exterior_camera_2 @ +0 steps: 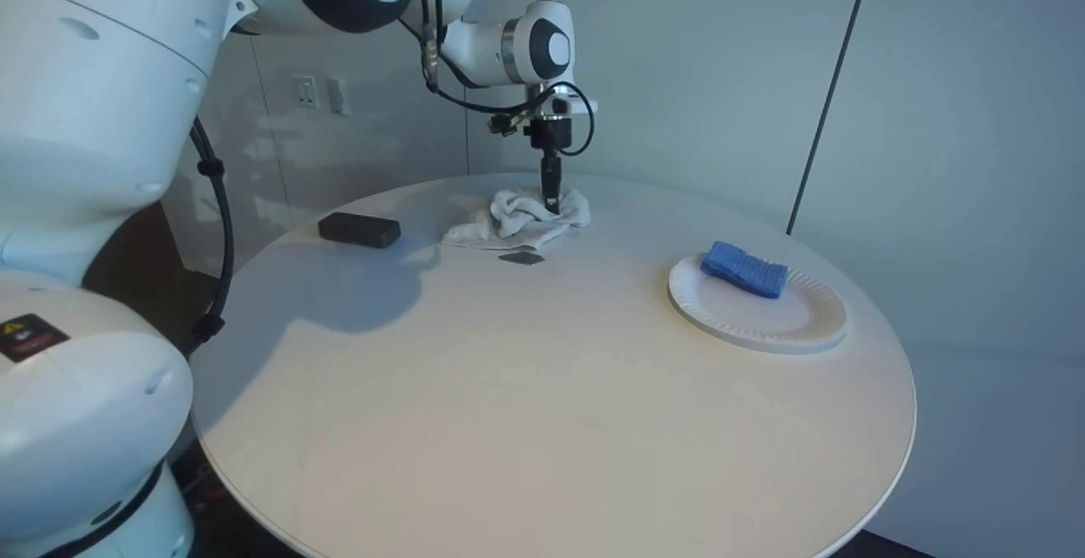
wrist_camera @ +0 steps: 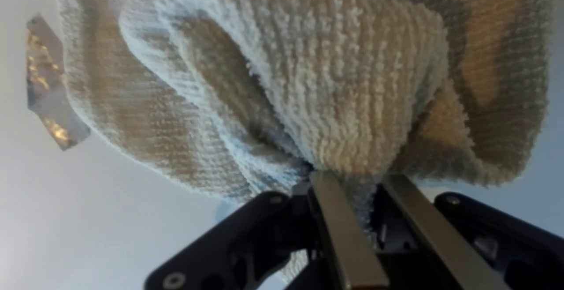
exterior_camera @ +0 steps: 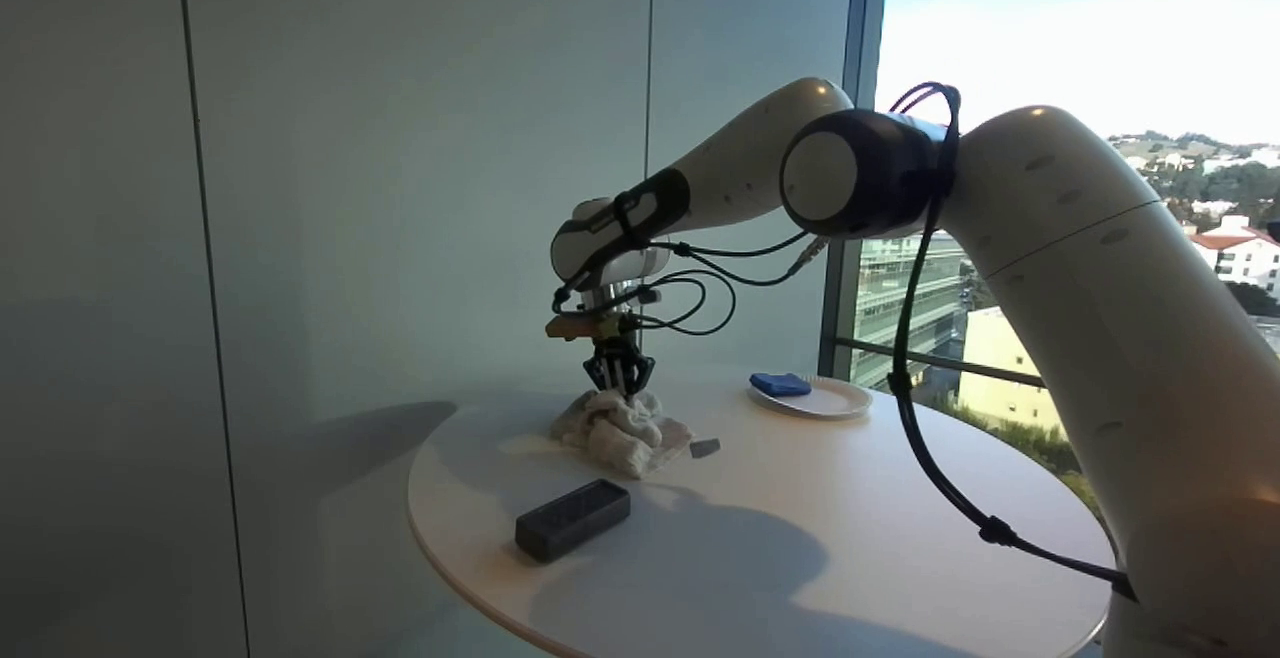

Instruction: Use the towel to wipe the table

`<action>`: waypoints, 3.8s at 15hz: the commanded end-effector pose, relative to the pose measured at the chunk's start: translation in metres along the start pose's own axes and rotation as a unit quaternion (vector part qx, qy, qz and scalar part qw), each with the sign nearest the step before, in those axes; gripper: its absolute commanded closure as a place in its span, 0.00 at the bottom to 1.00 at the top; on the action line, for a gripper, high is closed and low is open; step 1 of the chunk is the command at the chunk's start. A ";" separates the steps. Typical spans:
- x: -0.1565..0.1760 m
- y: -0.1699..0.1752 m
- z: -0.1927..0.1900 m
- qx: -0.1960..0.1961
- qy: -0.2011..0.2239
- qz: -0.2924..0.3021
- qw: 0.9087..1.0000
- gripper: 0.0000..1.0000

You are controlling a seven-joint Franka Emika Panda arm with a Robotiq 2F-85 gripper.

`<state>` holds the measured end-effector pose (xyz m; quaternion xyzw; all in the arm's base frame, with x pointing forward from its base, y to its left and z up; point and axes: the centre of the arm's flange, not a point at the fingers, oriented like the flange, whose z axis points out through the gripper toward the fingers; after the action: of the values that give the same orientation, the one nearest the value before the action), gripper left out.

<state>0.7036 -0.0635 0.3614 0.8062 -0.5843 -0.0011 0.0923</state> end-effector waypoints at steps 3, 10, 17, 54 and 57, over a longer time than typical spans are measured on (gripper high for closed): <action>-0.068 0.077 0.039 -0.089 -0.056 0.089 0.990 0.91; -0.035 0.108 0.021 -0.133 0.029 0.213 0.968 0.92; 0.063 0.090 -0.038 -0.126 0.177 0.218 0.951 0.91; -0.066 0.188 0.096 -0.142 -0.129 0.259 0.947 0.92; -0.036 0.208 0.103 -0.140 -0.165 0.311 0.926 0.92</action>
<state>0.5190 -0.0790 0.3476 0.6021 -0.7808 -0.1398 0.0908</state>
